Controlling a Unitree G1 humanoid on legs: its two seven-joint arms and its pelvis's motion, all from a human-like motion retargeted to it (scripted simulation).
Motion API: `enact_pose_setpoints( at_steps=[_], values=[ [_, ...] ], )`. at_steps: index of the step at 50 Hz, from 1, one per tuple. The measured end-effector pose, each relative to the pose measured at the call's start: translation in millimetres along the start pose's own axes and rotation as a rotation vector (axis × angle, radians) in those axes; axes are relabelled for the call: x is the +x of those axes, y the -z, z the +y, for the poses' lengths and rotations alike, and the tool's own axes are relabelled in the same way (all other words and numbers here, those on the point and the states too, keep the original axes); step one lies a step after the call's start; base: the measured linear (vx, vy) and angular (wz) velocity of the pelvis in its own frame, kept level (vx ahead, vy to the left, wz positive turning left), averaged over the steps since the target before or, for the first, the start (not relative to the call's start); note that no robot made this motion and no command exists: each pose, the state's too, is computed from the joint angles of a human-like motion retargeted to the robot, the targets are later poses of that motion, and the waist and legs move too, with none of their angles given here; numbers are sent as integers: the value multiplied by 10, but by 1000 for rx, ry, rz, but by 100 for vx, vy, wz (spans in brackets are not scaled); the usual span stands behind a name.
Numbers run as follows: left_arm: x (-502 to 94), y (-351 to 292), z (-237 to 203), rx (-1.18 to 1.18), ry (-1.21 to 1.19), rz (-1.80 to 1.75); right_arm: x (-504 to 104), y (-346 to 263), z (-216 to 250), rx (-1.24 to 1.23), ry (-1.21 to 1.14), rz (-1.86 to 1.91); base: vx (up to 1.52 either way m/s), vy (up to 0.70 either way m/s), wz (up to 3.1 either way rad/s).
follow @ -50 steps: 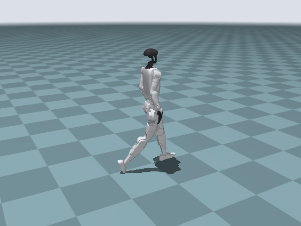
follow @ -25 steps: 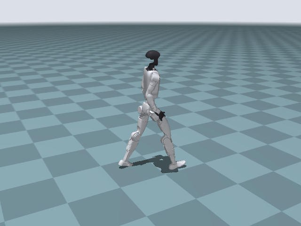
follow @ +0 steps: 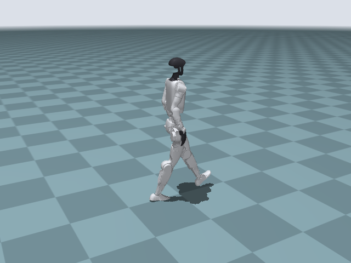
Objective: Walk run
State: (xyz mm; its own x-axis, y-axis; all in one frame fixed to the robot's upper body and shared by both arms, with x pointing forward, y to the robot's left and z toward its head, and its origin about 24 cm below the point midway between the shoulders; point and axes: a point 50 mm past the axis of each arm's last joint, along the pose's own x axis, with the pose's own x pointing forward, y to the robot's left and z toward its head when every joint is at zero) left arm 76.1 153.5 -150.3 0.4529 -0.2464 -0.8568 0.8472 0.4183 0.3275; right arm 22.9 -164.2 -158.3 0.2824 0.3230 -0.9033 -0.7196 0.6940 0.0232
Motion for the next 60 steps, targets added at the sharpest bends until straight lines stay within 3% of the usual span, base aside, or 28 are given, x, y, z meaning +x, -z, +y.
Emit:
enact_pose_setpoints(
  at_steps=[8, 14, 25, 32, 40, 45, 52, 60],
  values=[
    [-8, -1, 92, -175, -54, -49, 26, 45, 159, 118, 0, 25, 137, -6, -43],
    [-42, 249, 169, -7, 116, 73, 78, -189, -39, -3, 37, -51, 100, -11, 38],
    [-16, 99, -151, -2, 99, 5, -148, -513, -440, 47, 450, -394, 92, -6, 115],
    [-36, 196, -330, -113, 286, 85, -16, -338, -213, 61, 258, -212, 98, -32, 67],
    [-20, 125, -400, -248, 244, 73, -122, -331, -353, 182, 360, -317, 102, -44, 124],
    [11, 72, -110, -117, 98, 32, -82, -131, -369, 36, 200, -143, 68, -36, 118],
    [8, -165, 178, -233, -213, -128, -50, -40, -261, -157, 135, -55, 58, -24, -59],
    [58, -101, -10, -187, -24, -26, 2, 49, -109, -107, 7, 21, 69, -19, 55]
  ],
)
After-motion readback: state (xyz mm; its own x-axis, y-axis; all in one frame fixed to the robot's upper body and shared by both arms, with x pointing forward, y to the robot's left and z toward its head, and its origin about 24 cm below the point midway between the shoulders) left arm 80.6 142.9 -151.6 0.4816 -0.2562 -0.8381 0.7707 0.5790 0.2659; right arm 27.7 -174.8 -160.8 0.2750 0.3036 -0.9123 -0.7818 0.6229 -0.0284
